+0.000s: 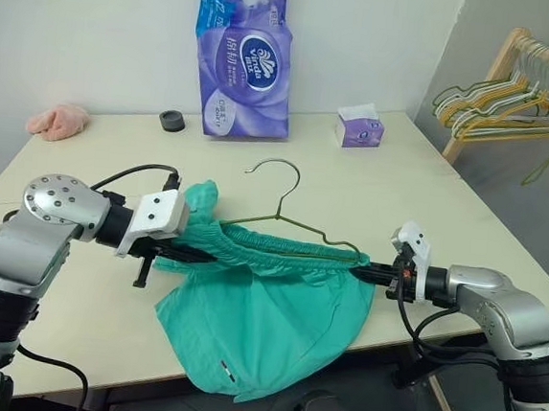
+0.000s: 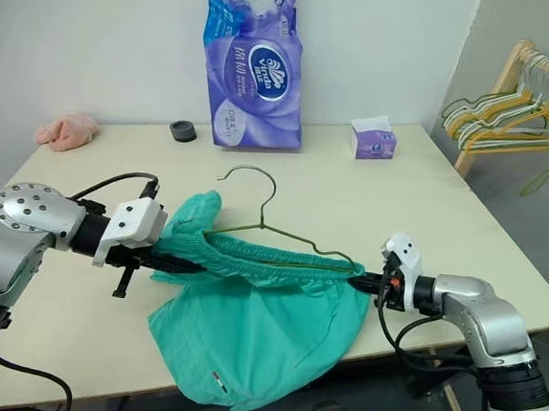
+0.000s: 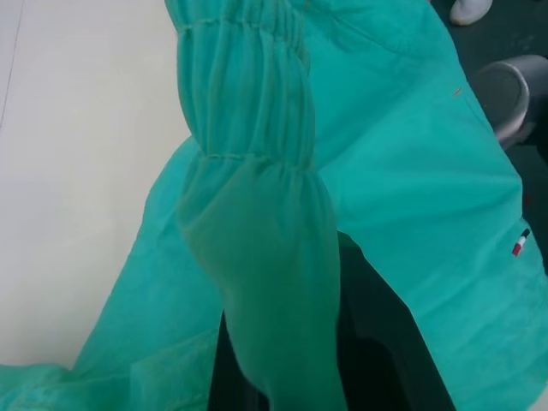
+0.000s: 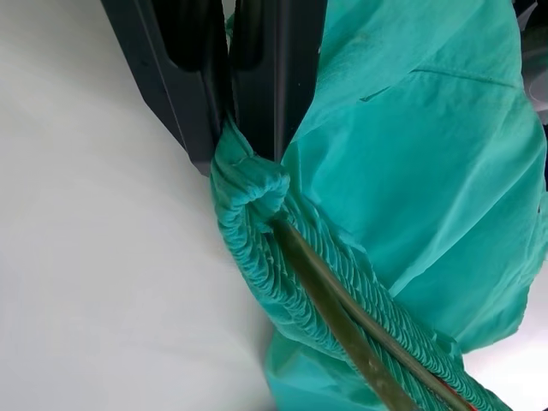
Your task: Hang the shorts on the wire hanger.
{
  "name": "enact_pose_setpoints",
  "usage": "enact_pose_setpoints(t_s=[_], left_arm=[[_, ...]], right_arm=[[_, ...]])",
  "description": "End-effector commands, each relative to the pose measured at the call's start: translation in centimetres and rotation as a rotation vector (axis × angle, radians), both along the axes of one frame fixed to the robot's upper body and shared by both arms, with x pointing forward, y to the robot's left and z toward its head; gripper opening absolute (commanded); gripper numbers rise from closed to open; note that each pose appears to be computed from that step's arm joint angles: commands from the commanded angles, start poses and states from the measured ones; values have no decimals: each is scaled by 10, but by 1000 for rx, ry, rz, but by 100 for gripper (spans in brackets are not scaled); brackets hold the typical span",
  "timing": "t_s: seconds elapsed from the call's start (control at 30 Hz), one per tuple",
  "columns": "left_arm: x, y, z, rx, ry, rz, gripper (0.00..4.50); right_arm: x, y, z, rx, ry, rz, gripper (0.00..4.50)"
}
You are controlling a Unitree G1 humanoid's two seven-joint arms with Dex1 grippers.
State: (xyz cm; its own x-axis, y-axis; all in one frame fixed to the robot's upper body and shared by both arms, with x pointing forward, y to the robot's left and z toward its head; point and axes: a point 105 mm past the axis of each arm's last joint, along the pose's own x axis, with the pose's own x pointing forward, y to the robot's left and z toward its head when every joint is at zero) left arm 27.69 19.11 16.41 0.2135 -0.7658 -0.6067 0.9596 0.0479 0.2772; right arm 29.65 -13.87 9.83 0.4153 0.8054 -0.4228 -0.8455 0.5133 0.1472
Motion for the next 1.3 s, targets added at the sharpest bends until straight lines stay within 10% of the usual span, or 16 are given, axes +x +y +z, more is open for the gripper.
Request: enact_pose_setpoints(t_s=[0.03, 0.7, 1.3], left_arm=[[5, 8, 6, 36, -46, 23, 0], [1, 17, -15, 90, -28, 52, 0], [13, -16, -36, 28, -100, 78, 0]], right_arm=[[3, -8, 16, -11, -63, -3, 0], [4, -14, 35, -110, -148, 103, 0], [-3, 69, 65, -199, -325, 372, 0]])
